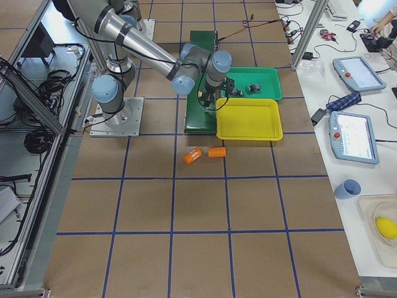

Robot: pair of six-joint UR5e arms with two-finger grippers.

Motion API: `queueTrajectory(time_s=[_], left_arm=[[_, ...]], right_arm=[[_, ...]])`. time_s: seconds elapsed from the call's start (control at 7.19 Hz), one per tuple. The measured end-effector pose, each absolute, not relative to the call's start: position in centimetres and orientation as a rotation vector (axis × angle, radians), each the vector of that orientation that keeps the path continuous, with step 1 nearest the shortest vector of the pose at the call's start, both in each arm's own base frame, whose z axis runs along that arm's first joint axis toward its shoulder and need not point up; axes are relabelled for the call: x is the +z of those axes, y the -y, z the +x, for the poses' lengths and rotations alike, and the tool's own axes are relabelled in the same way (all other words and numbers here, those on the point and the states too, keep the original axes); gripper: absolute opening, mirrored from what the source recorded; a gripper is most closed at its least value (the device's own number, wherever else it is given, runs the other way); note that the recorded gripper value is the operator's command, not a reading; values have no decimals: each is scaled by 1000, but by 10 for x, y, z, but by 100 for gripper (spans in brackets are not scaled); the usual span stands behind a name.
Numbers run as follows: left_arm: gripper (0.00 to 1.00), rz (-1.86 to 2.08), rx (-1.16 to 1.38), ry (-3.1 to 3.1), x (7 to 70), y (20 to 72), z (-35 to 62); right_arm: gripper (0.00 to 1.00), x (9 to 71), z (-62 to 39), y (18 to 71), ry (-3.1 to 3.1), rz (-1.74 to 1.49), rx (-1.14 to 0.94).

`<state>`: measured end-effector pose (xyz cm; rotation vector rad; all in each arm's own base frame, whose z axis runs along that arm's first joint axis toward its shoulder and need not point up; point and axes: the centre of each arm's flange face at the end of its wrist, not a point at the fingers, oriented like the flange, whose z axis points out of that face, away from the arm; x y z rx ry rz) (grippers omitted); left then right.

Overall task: Sort buttons by color to trays
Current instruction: 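Return the right gripper to the belt end and grasp the yellow-capped switch, then place the yellow-capped switch into the yellow tray with the right gripper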

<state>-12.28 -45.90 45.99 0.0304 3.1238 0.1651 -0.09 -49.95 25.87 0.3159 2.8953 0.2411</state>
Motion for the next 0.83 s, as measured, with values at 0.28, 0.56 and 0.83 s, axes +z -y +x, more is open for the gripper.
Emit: queueTrajectory(time_s=[0.28, 0.56, 0.83], left_arm=[[100, 25, 59, -3130, 476, 463, -121], [100, 16, 28, -3135, 482, 458, -119], [100, 18, 31, -3128, 484, 450, -119]], right_arm=[[100, 256, 3, 501, -2903, 331, 247], [77, 252, 5, 502, -2908, 349, 258], [0, 247, 5, 503, -2909, 348, 273]])
